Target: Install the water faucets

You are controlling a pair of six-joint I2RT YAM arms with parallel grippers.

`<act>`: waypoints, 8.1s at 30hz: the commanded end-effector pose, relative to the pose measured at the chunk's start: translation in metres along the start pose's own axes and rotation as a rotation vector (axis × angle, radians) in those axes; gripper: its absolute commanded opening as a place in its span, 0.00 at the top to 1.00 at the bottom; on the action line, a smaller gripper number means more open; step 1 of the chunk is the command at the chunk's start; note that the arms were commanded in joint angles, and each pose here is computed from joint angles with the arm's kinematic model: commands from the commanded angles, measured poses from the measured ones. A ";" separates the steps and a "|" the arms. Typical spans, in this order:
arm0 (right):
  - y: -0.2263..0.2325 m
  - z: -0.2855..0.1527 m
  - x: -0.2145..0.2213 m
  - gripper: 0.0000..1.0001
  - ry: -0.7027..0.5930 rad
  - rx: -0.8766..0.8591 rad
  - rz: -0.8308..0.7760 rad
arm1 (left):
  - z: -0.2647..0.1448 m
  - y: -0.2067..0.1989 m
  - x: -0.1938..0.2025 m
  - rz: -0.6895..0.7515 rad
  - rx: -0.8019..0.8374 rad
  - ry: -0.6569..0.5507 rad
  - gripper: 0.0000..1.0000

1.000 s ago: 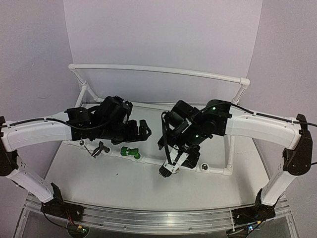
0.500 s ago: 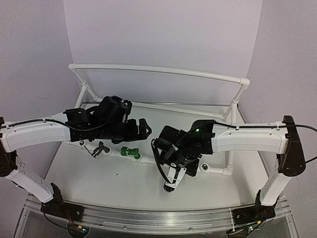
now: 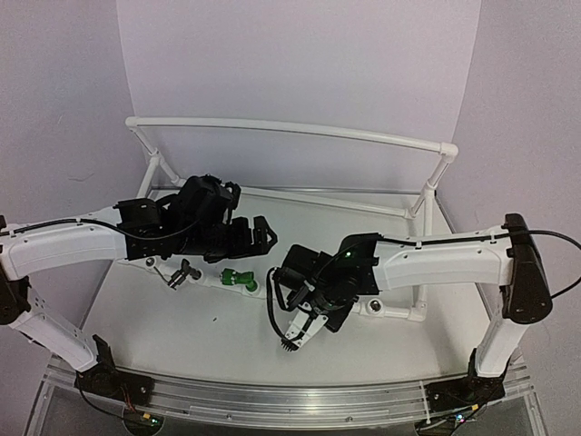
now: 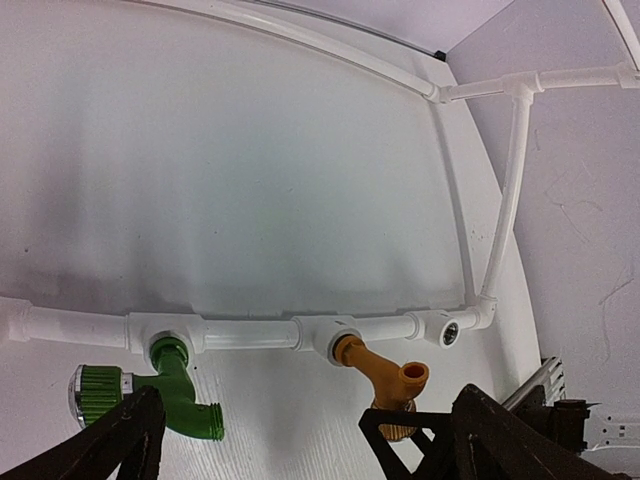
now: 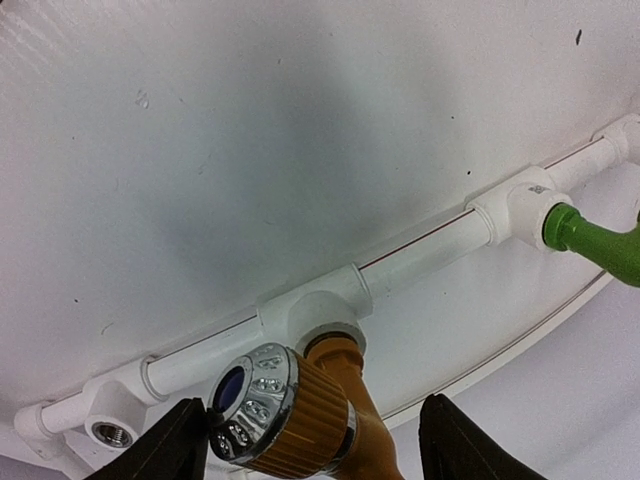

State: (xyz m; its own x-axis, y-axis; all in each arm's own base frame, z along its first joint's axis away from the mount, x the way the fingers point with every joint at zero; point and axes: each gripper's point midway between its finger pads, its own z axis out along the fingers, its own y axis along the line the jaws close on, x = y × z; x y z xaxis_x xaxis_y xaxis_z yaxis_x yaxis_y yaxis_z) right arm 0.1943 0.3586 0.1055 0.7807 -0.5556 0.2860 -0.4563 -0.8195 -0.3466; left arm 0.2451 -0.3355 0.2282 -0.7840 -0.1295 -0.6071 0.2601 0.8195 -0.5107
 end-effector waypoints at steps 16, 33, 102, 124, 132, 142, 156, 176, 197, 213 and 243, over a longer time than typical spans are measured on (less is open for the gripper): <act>-0.053 -0.025 -0.029 0.26 -0.199 0.015 0.695 | -0.006 -0.012 -0.015 -0.013 0.034 -0.055 0.00; -0.021 -0.018 -0.023 0.02 -0.041 0.074 0.380 | -0.008 -0.012 -0.021 -0.009 0.019 -0.073 0.00; -0.060 0.017 0.026 0.07 0.214 0.118 0.494 | -0.018 0.014 -0.018 -0.059 -0.060 -0.105 0.00; -0.111 0.016 0.058 0.14 0.212 0.233 0.701 | -0.015 0.019 -0.015 -0.060 -0.085 -0.099 0.00; -0.094 0.023 0.043 0.17 0.157 0.135 0.715 | -0.015 0.020 -0.017 -0.060 -0.091 -0.102 0.00; -0.108 0.021 0.044 0.17 0.150 0.166 0.769 | -0.014 0.018 -0.017 -0.058 -0.086 -0.101 0.00; -0.108 0.019 0.037 0.10 0.122 0.146 0.796 | -0.014 0.019 -0.017 -0.060 -0.088 -0.102 0.00; -0.122 0.008 0.078 0.33 0.157 0.204 0.924 | -0.015 0.023 -0.016 -0.073 -0.098 -0.106 0.00; -0.097 0.007 0.128 0.47 0.267 0.189 0.936 | -0.016 0.028 -0.016 -0.089 -0.119 -0.110 0.00; -0.061 0.009 0.144 0.48 0.284 0.092 0.931 | -0.014 0.029 -0.016 -0.093 -0.127 -0.105 0.00; -0.008 0.006 0.108 0.41 0.137 -0.080 0.925 | -0.029 0.071 -0.029 -0.245 -0.323 -0.203 0.00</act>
State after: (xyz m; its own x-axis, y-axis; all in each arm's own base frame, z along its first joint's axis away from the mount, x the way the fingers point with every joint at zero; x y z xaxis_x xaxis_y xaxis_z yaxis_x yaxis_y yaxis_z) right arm 0.2956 0.3089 0.1164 0.0438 -0.9951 0.0881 -0.8962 -0.0781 -0.4367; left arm 0.2663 -0.2632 0.2082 -0.7085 -0.3749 -0.5979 -0.1320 0.9027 -0.4096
